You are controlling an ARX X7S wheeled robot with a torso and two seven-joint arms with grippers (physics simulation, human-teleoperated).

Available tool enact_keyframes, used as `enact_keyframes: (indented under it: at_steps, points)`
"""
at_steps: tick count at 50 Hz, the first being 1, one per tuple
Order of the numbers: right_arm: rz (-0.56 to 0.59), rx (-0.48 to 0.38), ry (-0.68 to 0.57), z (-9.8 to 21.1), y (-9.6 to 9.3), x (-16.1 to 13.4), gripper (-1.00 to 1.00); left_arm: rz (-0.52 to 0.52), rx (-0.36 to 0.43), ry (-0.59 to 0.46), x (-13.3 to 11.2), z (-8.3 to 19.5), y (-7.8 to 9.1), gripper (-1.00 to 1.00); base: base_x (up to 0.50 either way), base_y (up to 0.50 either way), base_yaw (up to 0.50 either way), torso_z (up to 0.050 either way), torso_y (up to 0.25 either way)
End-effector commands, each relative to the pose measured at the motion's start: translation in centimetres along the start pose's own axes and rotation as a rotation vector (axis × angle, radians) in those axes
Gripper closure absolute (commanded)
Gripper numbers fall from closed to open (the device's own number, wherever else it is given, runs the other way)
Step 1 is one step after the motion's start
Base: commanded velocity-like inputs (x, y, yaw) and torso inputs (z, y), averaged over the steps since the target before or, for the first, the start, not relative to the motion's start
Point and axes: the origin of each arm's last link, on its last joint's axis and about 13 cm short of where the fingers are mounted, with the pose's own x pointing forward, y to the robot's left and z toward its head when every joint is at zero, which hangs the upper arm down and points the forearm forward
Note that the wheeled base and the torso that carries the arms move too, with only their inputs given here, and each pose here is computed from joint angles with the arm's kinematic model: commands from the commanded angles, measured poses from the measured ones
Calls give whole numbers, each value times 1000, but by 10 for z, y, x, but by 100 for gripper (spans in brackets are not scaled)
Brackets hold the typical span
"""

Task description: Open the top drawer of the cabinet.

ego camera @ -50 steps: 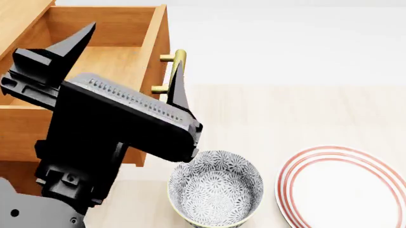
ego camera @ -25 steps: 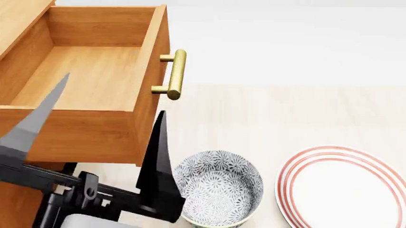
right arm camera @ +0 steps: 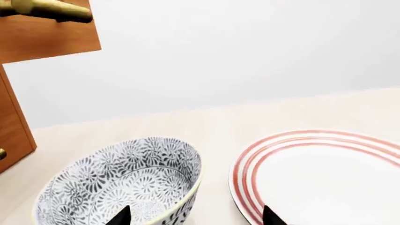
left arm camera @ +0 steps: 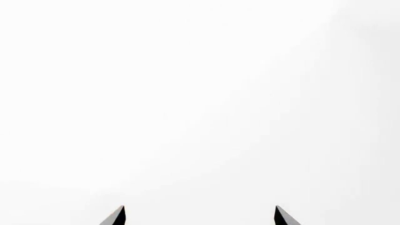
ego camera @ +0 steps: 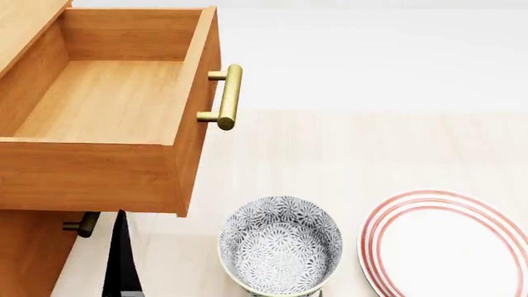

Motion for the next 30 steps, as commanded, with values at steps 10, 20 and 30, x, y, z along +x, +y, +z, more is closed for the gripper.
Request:
enact_keyframes:
  at_steps: [10, 20, 30]
  points:
    - [-199, -19, -354, 23, -20, -7, -100, 400, 159, 69, -15, -46, 33, -100, 0, 0, 0, 0, 0]
    - [-270, 1, -594, 42, -29, -18, -100, 640, 201, 34, -10, -44, 56, -100, 0, 0, 0, 0, 0]
    - [-348, 51, -732, 58, -38, -20, -100, 770, 231, -10, -5, -42, 79, -100, 0, 0, 0, 0, 0]
